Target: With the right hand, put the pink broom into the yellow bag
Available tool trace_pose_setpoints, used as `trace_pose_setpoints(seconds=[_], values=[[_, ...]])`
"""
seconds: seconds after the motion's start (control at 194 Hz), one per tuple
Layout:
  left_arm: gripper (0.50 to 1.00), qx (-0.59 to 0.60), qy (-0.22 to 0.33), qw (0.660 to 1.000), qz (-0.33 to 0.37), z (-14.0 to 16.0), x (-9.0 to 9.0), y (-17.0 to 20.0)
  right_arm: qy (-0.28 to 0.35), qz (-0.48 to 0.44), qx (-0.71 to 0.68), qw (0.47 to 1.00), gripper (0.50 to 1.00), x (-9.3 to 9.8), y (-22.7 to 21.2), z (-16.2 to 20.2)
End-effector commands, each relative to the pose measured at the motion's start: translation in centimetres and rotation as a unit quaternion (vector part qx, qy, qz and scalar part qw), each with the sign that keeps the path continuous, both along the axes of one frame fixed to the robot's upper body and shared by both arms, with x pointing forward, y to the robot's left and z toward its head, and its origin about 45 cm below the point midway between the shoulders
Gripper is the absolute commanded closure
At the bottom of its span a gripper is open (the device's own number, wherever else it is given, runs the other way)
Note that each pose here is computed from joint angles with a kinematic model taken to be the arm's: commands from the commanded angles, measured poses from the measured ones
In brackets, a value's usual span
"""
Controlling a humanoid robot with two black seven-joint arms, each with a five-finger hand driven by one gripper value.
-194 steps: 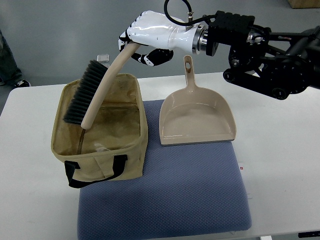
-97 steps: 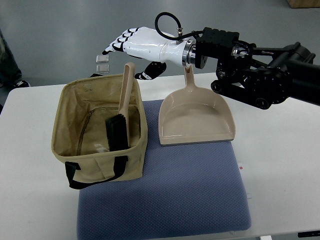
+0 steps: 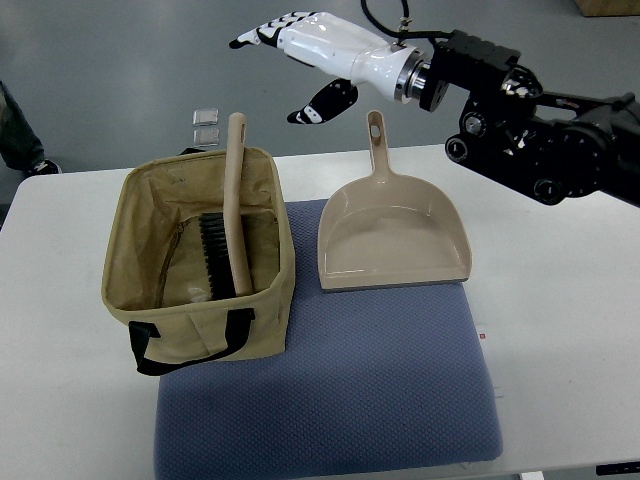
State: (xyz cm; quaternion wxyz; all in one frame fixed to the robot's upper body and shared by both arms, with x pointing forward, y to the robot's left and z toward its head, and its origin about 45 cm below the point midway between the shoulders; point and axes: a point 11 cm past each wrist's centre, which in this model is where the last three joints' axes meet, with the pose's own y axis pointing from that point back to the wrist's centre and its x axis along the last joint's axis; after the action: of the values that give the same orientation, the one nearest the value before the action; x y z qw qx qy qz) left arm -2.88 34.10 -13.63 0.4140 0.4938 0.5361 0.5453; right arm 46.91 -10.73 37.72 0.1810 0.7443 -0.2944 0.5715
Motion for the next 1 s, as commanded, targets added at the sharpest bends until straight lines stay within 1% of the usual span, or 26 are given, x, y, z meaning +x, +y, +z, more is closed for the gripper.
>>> trace_pose_setpoints(seconds=[0.0, 0.134, 0.242, 0.33, 0.34, 0.418, 0.448, 0.546, 0.675, 0.716, 0.773, 0.804, 0.871, 0.995], values=[[0.5, 0.001, 0.0, 1.0, 0.0, 0.0, 0.0, 0.0, 0.049, -0.039, 0.075, 0.995, 0.621, 1.0, -3.1, 1.0], [0.5, 0.001, 0.0, 1.0, 0.0, 0.0, 0.0, 0.0, 0.143, -0.102, 0.205, 0.963, 0.621, 2.1, -7.7, 0.9], [0.5, 0.0, 0.0, 1.0, 0.0, 0.0, 0.0, 0.0, 0.183, -0.125, 0.29, 0.931, 0.621, 2.4, -10.5, 1.0], [0.5, 0.0, 0.0, 1.0, 0.0, 0.0, 0.0, 0.0, 0.233, -0.146, 0.39, 0.879, 0.621, 2.5, -13.2, 0.0], [0.5, 0.0, 0.0, 1.0, 0.0, 0.0, 0.0, 0.0, 0.233, -0.146, 0.39, 0.879, 0.621, 2.5, -13.2, 0.0], [0.5, 0.001, 0.0, 1.0, 0.0, 0.0, 0.0, 0.0, 0.267, -0.159, 0.467, 0.828, 0.619, 2.3, -15.2, -1.4], [0.5, 0.0, 0.0, 1.0, 0.0, 0.0, 0.0, 0.0, 0.271, -0.161, 0.482, 0.817, 0.619, 2.2, -15.6, -1.8], [0.5, 0.0, 0.0, 1.0, 0.0, 0.0, 0.0, 0.0, 0.296, -0.18, 0.561, 0.751, 0.619, 1.5, -18.2, -4.5], [0.5, 0.0, 0.0, 1.0, 0.0, 0.0, 0.0, 0.0, 0.313, -0.195, 0.62, 0.692, 0.617, 0.6, -19.5, -7.7], [0.5, 0.0, 0.0, 1.0, 0.0, 0.0, 0.0, 0.0, 0.317, -0.197, 0.632, 0.679, 0.617, 0.3, -19.7, -8.4], [0.5, 0.0, 0.0, 1.0, 0.0, 0.0, 0.0, 0.0, 0.319, -0.201, 0.655, 0.654, 0.603, -0.1, -20.2, -9.5], [0.5, 0.0, 0.0, 1.0, 0.0, 0.0, 0.0, 0.0, 0.319, -0.203, 0.661, 0.648, 0.603, -0.3, -20.4, -9.8], [0.5, 0.0, 0.0, 1.0, 0.0, 0.0, 0.0, 0.0, 0.32, -0.208, 0.68, 0.626, 0.587, -0.8, -20.9, -11.0], [0.5, 0.0, 0.0, 1.0, 0.001, 0.0, 0.0, 0.0, 0.325, -0.213, 0.698, 0.602, 0.576, -1.4, -20.8, -12.4]])
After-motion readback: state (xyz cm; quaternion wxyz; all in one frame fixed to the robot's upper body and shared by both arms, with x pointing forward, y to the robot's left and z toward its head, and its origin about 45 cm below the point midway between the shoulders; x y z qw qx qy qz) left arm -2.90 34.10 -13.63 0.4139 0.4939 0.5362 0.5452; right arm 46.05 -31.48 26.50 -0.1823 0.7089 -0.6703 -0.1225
